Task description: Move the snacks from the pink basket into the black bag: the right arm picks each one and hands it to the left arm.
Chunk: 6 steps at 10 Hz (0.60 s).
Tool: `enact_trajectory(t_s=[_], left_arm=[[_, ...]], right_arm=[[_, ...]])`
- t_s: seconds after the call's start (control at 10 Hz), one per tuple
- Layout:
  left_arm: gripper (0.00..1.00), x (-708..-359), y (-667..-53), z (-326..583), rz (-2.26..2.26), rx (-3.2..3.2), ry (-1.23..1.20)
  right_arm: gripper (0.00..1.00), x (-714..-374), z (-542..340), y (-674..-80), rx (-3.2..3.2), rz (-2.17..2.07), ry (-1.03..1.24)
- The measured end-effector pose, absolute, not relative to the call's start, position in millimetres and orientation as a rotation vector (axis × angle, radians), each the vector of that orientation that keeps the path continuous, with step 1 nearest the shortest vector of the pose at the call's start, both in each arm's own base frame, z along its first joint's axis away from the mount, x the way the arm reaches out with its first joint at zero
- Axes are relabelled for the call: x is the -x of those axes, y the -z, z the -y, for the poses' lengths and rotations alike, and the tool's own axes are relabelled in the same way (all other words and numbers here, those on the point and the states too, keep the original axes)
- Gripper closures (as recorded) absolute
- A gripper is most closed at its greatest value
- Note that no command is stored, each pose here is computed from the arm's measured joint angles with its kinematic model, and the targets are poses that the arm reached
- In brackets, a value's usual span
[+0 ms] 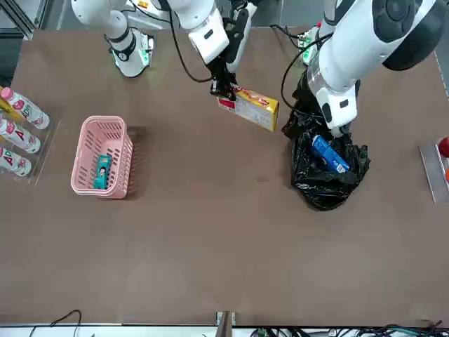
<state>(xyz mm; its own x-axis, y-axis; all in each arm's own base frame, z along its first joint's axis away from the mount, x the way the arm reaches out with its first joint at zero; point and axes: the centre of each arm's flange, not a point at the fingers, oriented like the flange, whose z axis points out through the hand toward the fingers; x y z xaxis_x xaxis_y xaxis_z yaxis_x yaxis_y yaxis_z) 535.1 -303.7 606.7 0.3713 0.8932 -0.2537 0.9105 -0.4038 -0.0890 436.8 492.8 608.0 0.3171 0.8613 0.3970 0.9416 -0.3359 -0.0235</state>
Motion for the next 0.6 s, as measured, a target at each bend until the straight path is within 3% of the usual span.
enact_trajectory(t_s=[0.6], left_arm=[[0.0,-524,-609,322,-1.708,-2.502,0.48]], right_arm=[[0.73,-427,-505,-608,2.327,1.638,0.482]])
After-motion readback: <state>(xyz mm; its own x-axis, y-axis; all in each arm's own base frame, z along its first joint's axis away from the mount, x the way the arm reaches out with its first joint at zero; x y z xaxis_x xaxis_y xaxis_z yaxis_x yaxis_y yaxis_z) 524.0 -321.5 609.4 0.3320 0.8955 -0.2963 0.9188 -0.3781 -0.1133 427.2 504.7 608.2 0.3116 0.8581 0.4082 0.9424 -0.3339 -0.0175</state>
